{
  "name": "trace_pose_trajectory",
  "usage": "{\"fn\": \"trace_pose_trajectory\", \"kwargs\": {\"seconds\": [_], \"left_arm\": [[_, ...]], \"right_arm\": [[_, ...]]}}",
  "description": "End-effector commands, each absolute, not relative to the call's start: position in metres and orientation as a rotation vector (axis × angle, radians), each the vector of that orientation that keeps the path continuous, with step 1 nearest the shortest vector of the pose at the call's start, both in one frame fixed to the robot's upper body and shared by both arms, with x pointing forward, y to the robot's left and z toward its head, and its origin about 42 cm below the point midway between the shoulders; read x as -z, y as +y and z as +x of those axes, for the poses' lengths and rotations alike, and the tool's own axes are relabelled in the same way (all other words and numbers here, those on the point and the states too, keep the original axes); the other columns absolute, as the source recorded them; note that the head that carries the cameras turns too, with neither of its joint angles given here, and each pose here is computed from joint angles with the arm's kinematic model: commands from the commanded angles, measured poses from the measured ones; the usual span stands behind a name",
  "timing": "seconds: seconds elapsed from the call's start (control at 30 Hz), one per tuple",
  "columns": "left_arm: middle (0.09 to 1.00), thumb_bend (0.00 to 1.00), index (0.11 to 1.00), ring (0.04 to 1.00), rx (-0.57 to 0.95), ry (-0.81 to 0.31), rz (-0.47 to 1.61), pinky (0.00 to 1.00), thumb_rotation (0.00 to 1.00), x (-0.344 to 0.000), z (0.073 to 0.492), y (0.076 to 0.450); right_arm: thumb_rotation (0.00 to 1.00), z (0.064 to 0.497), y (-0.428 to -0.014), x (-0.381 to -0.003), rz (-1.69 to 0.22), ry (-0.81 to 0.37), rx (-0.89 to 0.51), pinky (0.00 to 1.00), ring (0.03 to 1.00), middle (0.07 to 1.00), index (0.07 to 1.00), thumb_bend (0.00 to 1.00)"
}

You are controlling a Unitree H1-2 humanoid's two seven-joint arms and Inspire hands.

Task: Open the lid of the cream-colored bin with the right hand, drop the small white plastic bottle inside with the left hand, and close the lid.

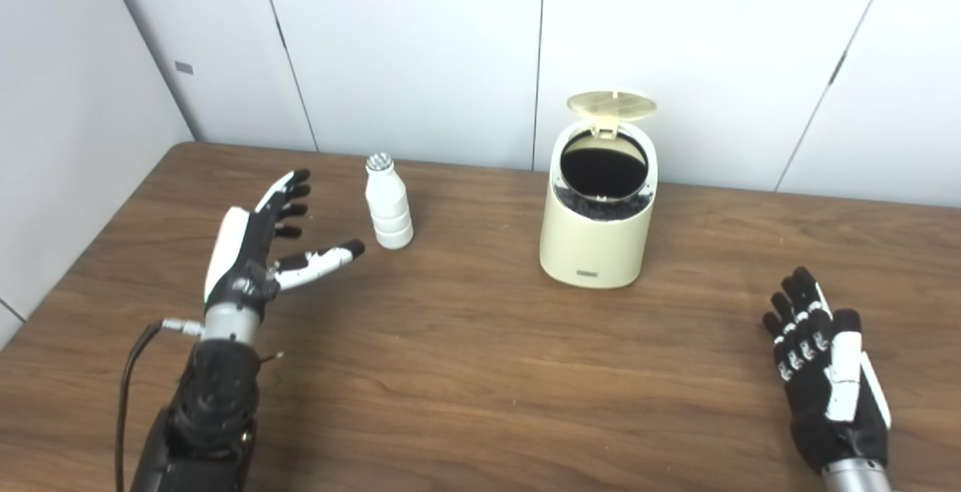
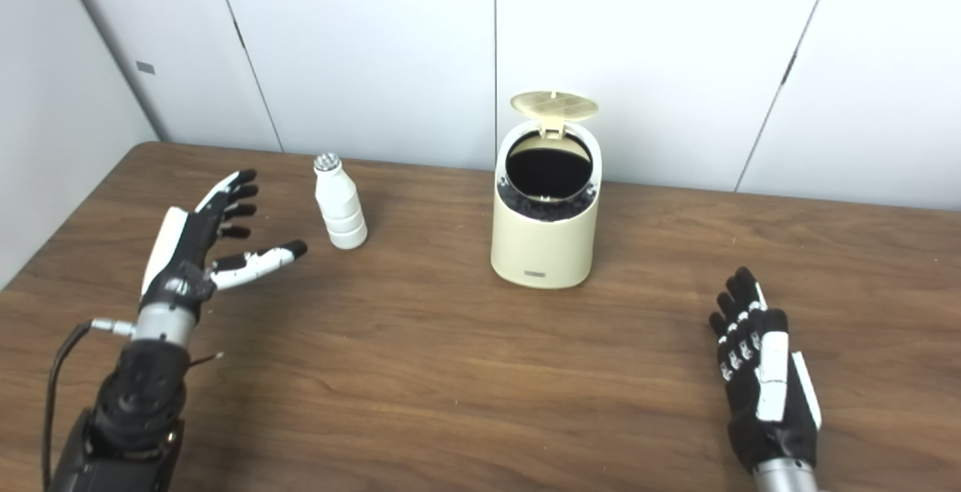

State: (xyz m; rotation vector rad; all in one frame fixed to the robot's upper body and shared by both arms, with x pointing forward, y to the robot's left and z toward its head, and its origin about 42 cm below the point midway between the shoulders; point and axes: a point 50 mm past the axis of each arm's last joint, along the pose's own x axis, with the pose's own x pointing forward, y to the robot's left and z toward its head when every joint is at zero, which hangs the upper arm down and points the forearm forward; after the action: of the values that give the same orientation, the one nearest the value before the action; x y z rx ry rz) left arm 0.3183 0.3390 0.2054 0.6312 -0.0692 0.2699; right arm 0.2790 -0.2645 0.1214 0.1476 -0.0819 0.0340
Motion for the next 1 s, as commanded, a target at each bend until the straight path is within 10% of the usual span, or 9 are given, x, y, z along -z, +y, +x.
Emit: {"fn": "trace_pose_trajectory", "kwargs": {"seconds": [0.0, 0.97], "left_arm": [[0.858, 0.88, 0.904, 0.834, -0.264, -0.133, 0.685, 0.78, 0.25, -0.224, 0.333, 0.342], [0.835, 0.93, 0.846, 0.819, -0.075, -0.078, 0.940, 0.71, 0.30, -0.235, 0.402, 0.325]], "right_arm": [[0.99, 0.283, -0.262, -0.135, 0.140, -0.144, -0.039, 1.00, 1.000, 1.000, 0.986, 0.59], [0.95, 0.281, -0.256, -0.131, 0.164, -0.124, -0.034, 1.00, 1.000, 0.986, 0.963, 0.62]]}}
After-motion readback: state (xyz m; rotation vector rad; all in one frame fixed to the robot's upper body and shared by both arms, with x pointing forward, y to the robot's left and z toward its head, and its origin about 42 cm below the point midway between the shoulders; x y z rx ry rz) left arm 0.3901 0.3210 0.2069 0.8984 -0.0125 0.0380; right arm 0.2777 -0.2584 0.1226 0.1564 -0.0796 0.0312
